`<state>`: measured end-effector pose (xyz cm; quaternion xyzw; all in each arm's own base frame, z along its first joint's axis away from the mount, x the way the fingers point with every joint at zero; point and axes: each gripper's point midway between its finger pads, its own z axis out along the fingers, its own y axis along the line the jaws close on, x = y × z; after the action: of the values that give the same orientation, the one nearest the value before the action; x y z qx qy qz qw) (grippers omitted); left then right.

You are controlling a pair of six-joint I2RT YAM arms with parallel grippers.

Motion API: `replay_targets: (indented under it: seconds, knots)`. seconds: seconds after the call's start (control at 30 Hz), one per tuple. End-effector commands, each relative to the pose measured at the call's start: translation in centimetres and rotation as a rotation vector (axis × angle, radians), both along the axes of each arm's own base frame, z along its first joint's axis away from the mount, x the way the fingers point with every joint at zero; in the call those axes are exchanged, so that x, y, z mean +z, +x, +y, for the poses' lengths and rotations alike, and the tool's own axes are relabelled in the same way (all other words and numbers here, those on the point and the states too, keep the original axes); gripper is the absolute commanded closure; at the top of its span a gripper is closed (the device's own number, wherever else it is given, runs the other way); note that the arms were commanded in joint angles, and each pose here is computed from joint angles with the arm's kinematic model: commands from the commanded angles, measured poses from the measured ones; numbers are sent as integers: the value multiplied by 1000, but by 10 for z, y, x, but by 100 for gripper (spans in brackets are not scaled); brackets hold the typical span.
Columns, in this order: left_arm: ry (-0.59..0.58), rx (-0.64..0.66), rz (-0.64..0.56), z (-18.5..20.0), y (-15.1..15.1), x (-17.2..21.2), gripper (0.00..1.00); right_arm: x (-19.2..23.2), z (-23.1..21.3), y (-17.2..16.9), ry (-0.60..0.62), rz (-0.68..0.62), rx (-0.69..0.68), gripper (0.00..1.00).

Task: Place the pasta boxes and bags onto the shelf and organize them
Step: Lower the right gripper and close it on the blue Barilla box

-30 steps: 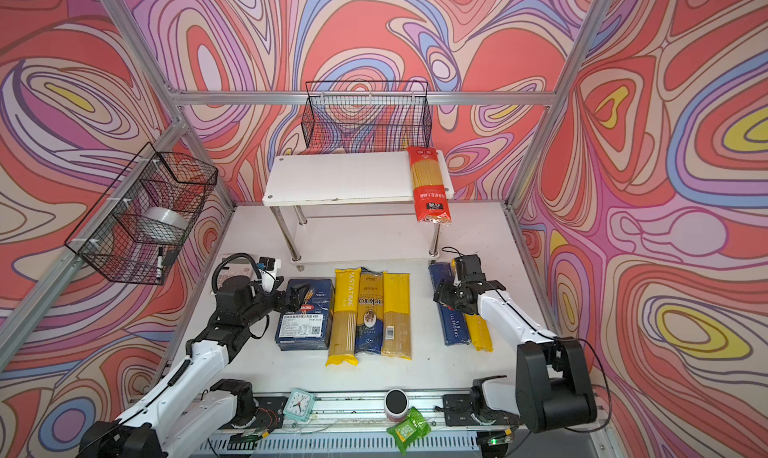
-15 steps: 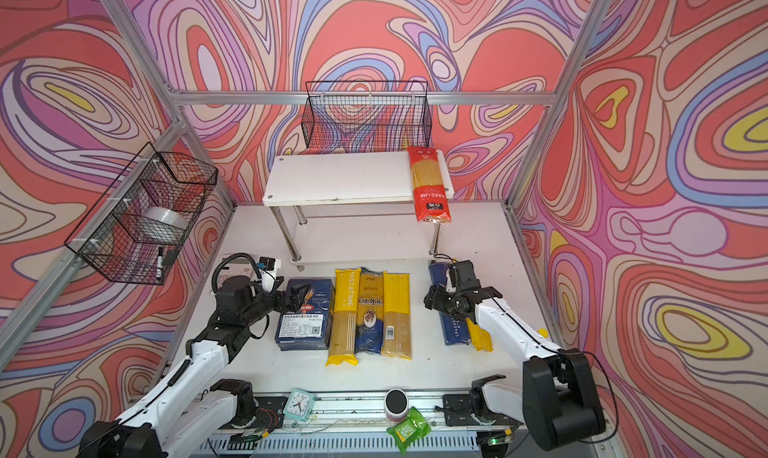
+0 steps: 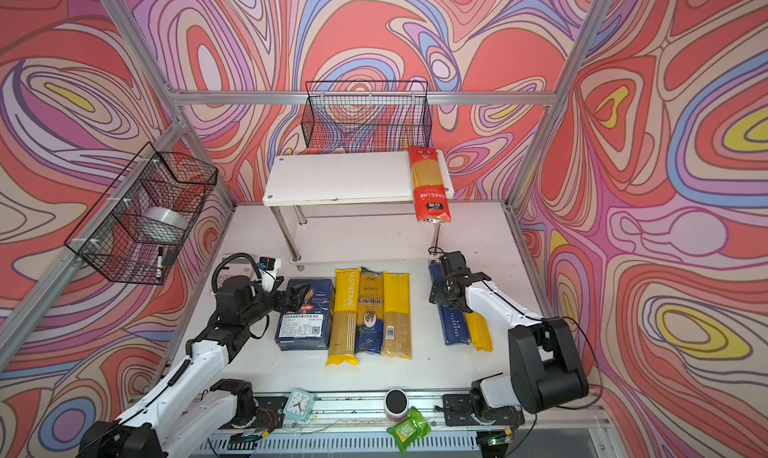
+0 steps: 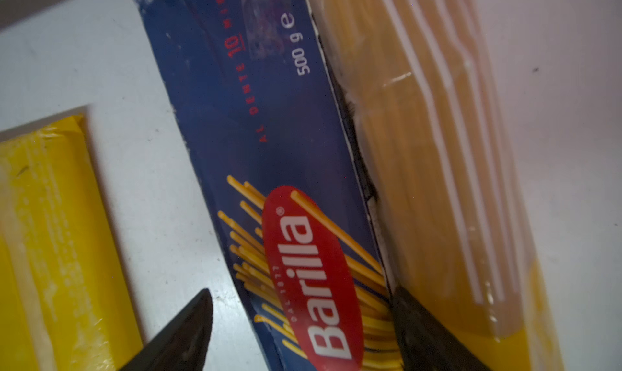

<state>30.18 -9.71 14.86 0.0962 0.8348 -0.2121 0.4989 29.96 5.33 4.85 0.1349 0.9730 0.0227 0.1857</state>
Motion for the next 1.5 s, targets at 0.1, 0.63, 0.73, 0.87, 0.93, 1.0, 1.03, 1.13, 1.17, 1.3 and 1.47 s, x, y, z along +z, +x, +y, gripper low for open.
replay_targets:
  seconds: [0.1,0.63,0.73,0.87,0.93,1.0,1.03,1.13,1.17,1.3,1.47]
  knots:
    - [-1,-18,-23,-3,-1,4,0,-1,11,-3,61,-6,30,15]
    - [-2,-17,-15,-3,1,3,0,19,14,-21,-9,-15,24,16]
    - [-2,-18,-17,-3,0,4,0,15,16,-21,-20,8,30,15]
    - [-3,-19,-18,-4,0,4,0,2,24,-21,14,27,52,14]
    - [-3,-23,-17,-4,0,4,0,-3,27,-21,23,26,68,3]
    - [-4,-26,-18,-5,0,4,0,-7,29,-21,33,27,77,2]
    - [-3,-26,-17,-4,0,4,0,-9,29,-21,34,31,77,2]
    - [-3,-27,-15,-5,1,4,0,-15,29,-22,30,47,82,2]
    - [-3,-27,-15,-5,1,4,0,-16,28,-23,23,49,80,2]
    - [-3,-26,-13,-4,1,3,0,-19,24,-24,-1,56,70,2]
    - [-2,-25,-16,-4,1,4,0,-27,25,-25,5,83,59,2]
